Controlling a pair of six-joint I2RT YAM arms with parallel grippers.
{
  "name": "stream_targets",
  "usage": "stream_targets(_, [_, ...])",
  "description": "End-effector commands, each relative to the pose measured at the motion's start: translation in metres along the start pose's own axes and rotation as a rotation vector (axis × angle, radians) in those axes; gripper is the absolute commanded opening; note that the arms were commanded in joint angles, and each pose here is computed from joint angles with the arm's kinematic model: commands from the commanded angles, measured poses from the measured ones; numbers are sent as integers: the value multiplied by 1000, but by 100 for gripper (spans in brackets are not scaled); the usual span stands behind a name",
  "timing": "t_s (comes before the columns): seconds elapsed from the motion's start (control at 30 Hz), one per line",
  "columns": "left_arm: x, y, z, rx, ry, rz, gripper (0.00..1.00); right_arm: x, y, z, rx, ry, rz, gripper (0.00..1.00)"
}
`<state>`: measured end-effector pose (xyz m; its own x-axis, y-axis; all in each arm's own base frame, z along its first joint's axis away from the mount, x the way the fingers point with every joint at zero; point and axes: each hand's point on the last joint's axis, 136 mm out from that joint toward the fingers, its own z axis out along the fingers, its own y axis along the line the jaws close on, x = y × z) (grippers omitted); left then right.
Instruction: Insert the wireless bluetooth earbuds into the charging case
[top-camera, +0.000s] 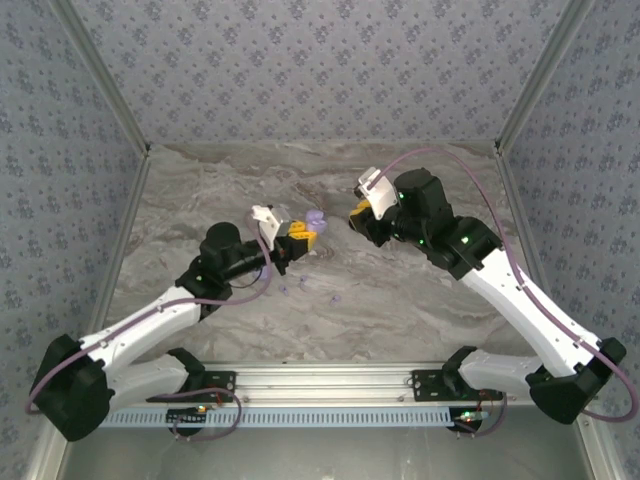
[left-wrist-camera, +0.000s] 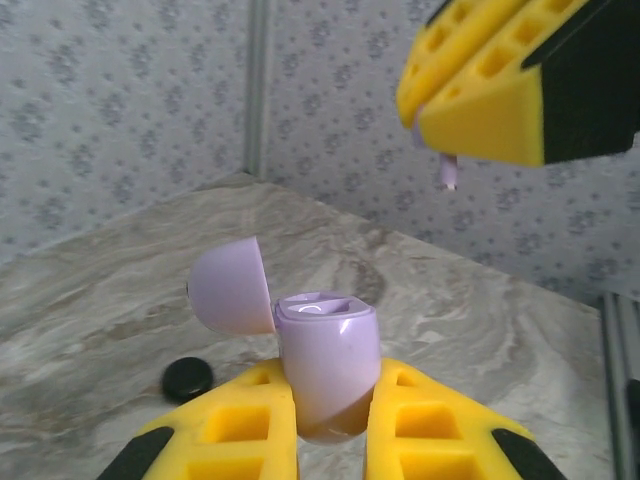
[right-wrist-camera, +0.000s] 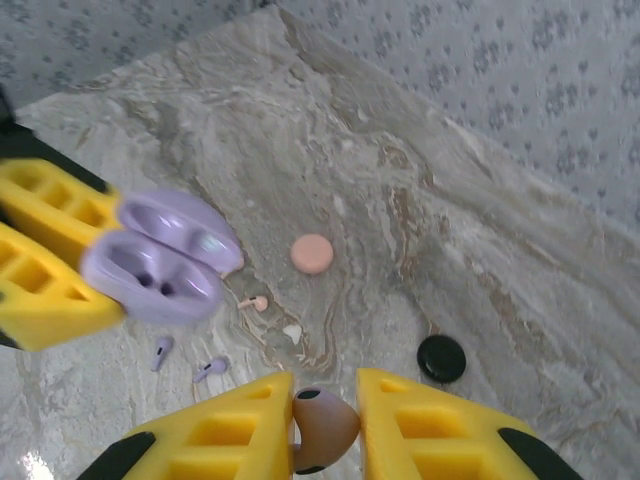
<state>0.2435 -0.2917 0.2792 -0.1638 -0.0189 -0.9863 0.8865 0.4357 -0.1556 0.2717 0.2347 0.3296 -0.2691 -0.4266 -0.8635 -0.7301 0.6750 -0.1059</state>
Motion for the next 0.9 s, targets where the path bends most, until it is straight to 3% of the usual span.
stream_targets(0.0, [-33,-28,8,169,-80,21,0,-18,12,-10,-52,-72,-117,23])
stream_targets(0.33, [-34,-39,23,290,-65,-5,0,-28,23,-12,-80,-118,-191,24])
stream_targets(0.87, [-33,-41,24,304,-59,-17,0,-23,33,4,-104,-98,-210,24])
